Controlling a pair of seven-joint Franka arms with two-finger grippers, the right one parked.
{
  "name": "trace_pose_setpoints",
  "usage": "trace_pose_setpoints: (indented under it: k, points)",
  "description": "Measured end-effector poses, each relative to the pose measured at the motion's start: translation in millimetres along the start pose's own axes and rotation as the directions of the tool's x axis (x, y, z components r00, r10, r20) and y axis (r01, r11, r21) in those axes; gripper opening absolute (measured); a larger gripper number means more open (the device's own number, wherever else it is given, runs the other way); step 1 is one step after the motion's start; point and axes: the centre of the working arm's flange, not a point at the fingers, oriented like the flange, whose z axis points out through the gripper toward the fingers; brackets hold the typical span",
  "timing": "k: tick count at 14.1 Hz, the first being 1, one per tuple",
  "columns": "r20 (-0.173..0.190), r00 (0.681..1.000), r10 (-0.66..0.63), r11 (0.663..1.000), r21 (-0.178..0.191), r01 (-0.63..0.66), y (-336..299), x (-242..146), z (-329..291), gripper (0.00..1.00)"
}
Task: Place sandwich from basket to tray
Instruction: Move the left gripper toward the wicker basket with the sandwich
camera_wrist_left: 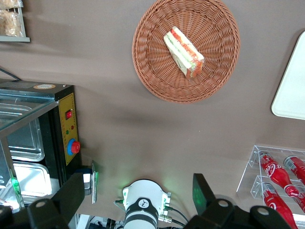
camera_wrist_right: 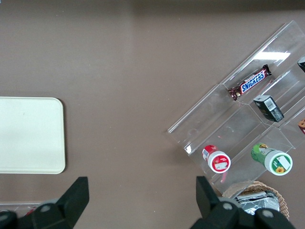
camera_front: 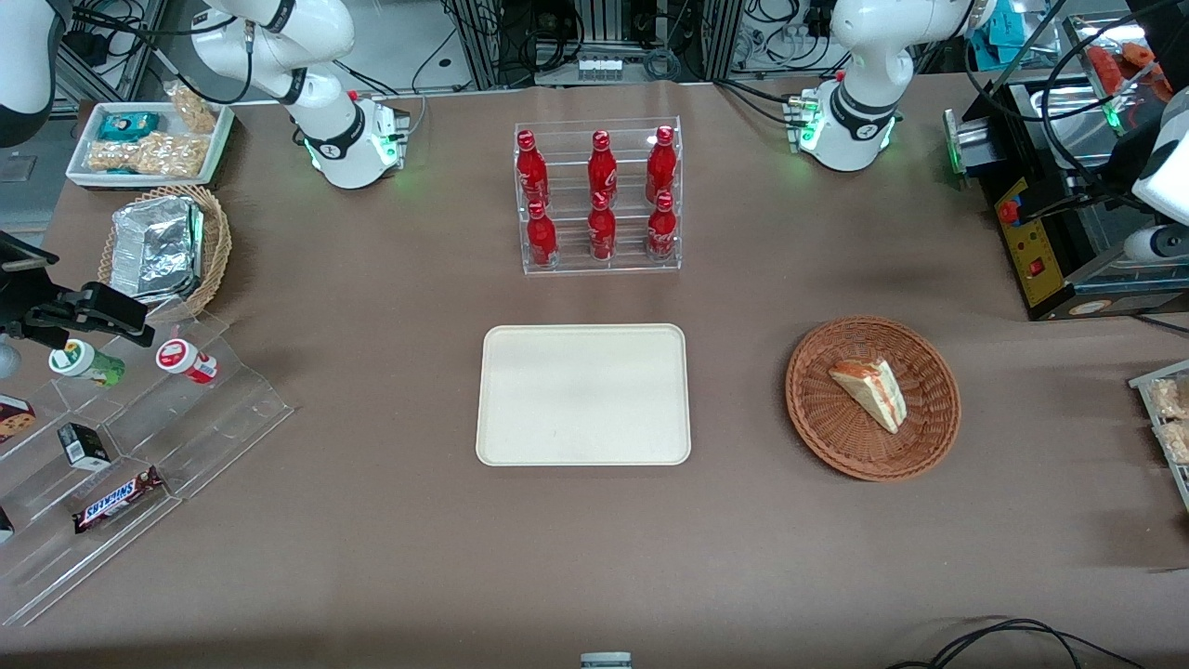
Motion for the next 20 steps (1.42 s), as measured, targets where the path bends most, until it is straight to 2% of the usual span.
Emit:
trace_pose_setpoints:
  k: [3, 16, 18, 20]
  points:
    - [-0.025, 1.0, 0.0, 1.0, -0.005, 0.0, 0.5, 7.0, 0.5, 1.0]
    - [-0.049, 0.999, 0.005, 1.0, -0.01, -0.005, 2.8, 12.3, -0.6, 1.0]
    - [-0.03, 1.0, 0.006, 1.0, -0.01, -0.007, 3.4, 18.2, 7.9, 1.0]
    - [0.018, 1.0, 0.01, 1.0, -0.011, -0.01, 5.2, 38.5, 33.1, 1.0]
